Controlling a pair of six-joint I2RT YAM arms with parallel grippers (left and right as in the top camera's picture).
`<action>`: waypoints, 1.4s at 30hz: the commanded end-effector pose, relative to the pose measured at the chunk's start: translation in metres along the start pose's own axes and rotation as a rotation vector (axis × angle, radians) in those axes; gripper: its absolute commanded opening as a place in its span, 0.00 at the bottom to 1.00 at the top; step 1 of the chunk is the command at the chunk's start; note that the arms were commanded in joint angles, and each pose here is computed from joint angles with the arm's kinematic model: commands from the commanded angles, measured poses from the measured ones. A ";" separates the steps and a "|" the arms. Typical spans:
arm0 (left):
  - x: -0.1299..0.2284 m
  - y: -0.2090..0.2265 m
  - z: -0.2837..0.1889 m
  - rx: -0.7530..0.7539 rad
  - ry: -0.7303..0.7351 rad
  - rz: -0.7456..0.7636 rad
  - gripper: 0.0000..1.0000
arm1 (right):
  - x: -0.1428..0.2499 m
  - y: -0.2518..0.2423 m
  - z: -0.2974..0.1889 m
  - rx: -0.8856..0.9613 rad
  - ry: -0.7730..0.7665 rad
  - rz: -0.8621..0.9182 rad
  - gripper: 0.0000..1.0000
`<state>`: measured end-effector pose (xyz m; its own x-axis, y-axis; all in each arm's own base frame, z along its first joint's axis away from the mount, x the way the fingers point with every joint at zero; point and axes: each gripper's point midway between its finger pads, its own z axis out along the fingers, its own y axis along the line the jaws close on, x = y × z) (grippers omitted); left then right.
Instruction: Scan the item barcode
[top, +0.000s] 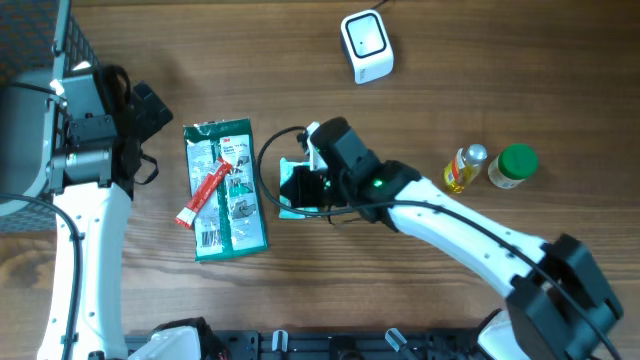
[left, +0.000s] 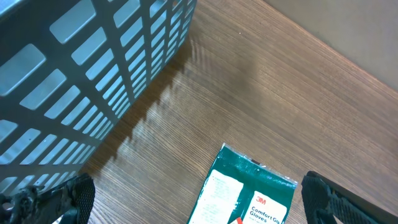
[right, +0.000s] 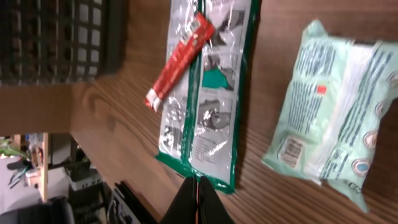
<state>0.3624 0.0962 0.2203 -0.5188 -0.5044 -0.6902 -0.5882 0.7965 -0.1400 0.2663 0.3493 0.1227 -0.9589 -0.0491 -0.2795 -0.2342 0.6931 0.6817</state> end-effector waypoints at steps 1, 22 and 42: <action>-0.003 0.001 -0.001 -0.004 -0.009 0.004 1.00 | 0.010 -0.031 0.018 0.089 0.023 0.002 0.04; -0.003 0.001 -0.001 -0.005 -0.009 0.004 1.00 | 0.005 -0.034 0.033 -0.004 0.093 0.024 0.04; -0.003 0.001 -0.001 -0.004 -0.009 0.004 1.00 | 0.026 -0.137 0.051 0.376 0.069 0.101 0.04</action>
<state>0.3624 0.0962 0.2203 -0.5188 -0.5044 -0.6902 -0.5882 0.7965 -0.1400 0.2887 0.3058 0.0246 -0.9746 -0.0074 -0.2236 -0.1176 0.8671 0.4840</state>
